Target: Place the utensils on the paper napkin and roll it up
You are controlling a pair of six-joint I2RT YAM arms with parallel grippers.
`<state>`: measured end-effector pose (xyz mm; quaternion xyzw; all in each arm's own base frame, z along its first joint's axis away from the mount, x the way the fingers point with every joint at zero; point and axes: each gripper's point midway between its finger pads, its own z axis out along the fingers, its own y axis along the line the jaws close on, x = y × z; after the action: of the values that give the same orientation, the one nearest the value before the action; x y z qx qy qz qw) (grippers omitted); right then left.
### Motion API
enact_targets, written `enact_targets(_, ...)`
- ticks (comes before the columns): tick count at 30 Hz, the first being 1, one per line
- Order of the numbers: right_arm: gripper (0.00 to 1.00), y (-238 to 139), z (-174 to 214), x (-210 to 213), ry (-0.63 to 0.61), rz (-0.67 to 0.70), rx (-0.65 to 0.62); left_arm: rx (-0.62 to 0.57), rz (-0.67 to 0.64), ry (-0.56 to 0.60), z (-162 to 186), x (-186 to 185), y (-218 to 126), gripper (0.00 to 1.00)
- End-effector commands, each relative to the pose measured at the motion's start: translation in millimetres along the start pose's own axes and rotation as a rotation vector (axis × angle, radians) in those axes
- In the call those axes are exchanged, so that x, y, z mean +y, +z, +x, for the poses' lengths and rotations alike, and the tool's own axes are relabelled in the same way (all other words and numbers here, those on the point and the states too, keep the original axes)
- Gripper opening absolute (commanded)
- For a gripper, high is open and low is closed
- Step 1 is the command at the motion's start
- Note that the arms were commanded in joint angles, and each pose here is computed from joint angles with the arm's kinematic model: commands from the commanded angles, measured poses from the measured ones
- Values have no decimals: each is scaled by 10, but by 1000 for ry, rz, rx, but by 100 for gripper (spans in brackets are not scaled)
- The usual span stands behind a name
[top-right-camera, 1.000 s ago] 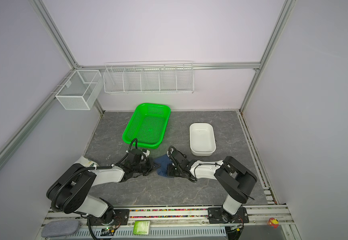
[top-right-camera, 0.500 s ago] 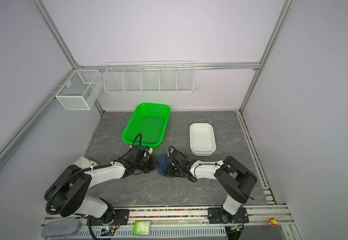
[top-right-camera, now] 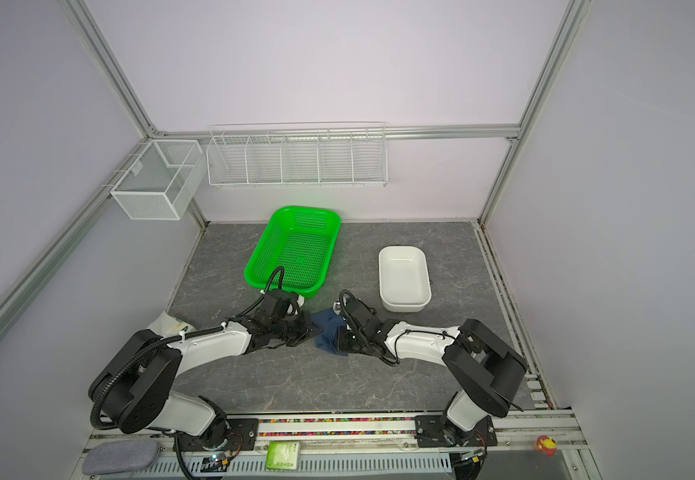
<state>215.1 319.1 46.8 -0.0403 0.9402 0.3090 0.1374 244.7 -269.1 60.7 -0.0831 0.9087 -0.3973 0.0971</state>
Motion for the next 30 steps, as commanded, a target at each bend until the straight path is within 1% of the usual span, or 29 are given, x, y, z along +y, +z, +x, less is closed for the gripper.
enact_targets(1,18,-1,95,-3,-26,-8,31,-15,-4,13,-68,-88,9,0)
enact_targets(11,18,188,130,-101,-5,20,47,0,-16,22,-41,-153,49,0)
enact_targets(19,18,206,173,-187,5,36,49,33,-74,75,27,-219,96,0)
enact_targets(21,18,204,173,-192,7,35,47,51,-109,85,65,-232,117,1)
enact_targets(25,18,198,174,-196,9,33,43,86,-138,127,138,-276,188,1)
enact_targets(30,18,188,171,-191,8,29,38,115,-145,124,190,-287,292,2)
